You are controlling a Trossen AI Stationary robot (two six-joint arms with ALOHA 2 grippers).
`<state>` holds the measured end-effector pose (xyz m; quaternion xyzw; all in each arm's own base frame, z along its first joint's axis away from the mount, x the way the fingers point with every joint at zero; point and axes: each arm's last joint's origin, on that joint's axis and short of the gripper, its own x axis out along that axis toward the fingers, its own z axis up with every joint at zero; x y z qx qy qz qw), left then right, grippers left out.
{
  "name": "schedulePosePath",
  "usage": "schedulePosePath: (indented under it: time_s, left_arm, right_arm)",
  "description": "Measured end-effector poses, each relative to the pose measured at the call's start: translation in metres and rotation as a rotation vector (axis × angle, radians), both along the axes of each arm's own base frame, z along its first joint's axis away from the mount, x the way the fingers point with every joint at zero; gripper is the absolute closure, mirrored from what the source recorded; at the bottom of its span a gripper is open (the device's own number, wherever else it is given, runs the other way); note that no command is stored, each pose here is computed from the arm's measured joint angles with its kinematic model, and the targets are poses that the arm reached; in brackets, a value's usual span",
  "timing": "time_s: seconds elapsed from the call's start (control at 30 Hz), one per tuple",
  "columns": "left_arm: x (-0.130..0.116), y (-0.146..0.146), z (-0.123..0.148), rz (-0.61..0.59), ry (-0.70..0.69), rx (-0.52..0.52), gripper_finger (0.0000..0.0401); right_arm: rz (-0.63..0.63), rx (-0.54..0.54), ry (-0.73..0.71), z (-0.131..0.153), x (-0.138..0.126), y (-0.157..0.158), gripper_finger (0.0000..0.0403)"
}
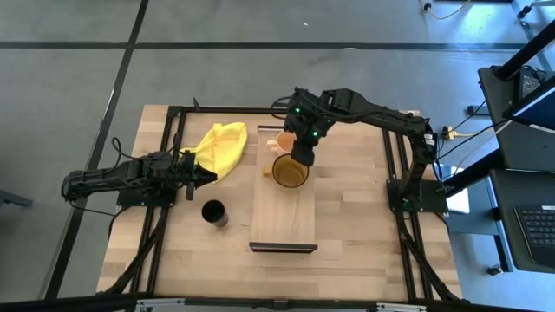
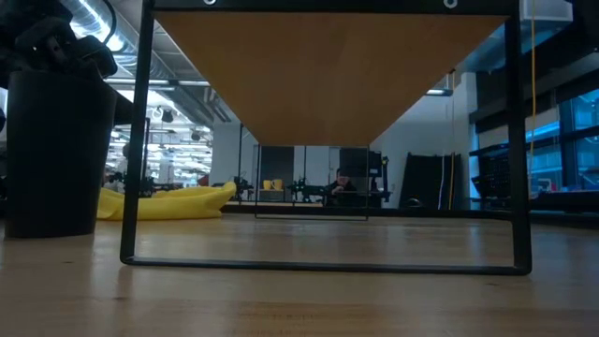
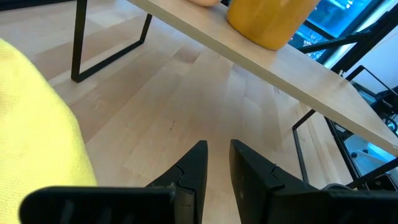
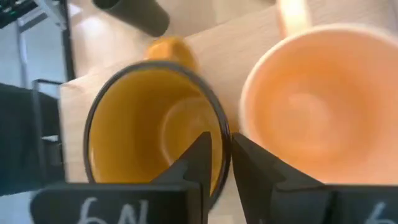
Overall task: Stack small to large cups/mugs on shelf
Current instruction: Put the brown mug on the shelf, then put the black cup on the shelf
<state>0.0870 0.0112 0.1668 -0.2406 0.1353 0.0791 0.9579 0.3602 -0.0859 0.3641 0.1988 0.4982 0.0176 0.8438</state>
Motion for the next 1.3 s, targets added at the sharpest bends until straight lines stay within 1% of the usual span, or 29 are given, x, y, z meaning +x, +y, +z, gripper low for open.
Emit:
schedulePosePath:
  time_s: [0.17,0.33,0.43,0.53,0.7,0.9,1.0,1.07,1.13,1.23,1.3]
  left_arm:
    - [0.000,0.000,0.000,0.000,0.000,0.000,0.0339]
    - [0.000,0.000,0.000,0.000,0.000,0.000,0.0339]
    - [0.000,0.000,0.000,0.000,0.000,0.000,0.0339]
    - [0.000,0.000,0.000,0.000,0.000,0.001,0.0339]
    - [0.000,0.000,0.000,-0.004,0.001,0.011,0.0339]
    - [0.000,0.000,0.000,-0.006,0.002,0.019,0.0339]
    - [0.000,0.000,0.000,-0.006,0.002,0.019,0.0339]
    - [0.000,0.000,0.000,-0.006,0.001,0.018,0.0339]
    - [0.001,-0.001,0.002,-0.021,-0.020,-0.013,0.0339]
    - [-0.001,-0.004,0.009,-0.099,-0.038,-0.112,0.0341]
    - [-0.003,-0.005,0.019,-0.118,-0.032,-0.136,0.0344]
  right_arm:
    - [-0.005,-0.063,-0.035,0.002,0.003,-0.002,0.0339]
    - [-0.016,-0.091,-0.161,0.013,0.009,-0.004,0.0338]
    - [-0.030,-0.031,-0.231,0.021,0.011,-0.001,0.0338]
    - [-0.046,0.015,-0.216,0.021,0.012,0.008,0.0338]
    - [-0.024,0.039,-0.218,0.022,0.017,0.029,0.0339]
    - [-0.020,0.084,-0.236,0.025,0.023,0.057,0.0356]
    - [0.007,0.125,-0.269,0.028,0.027,0.073,0.0361]
    - [0.004,0.128,-0.297,0.030,0.029,0.082,0.0362]
    - [-0.013,0.107,-0.312,0.031,0.031,0.086,0.0362]
    - [-0.050,0.099,-0.300,0.030,0.031,0.089,0.0354]
    - [-0.070,0.097,-0.295,0.030,0.031,0.088,0.0345]
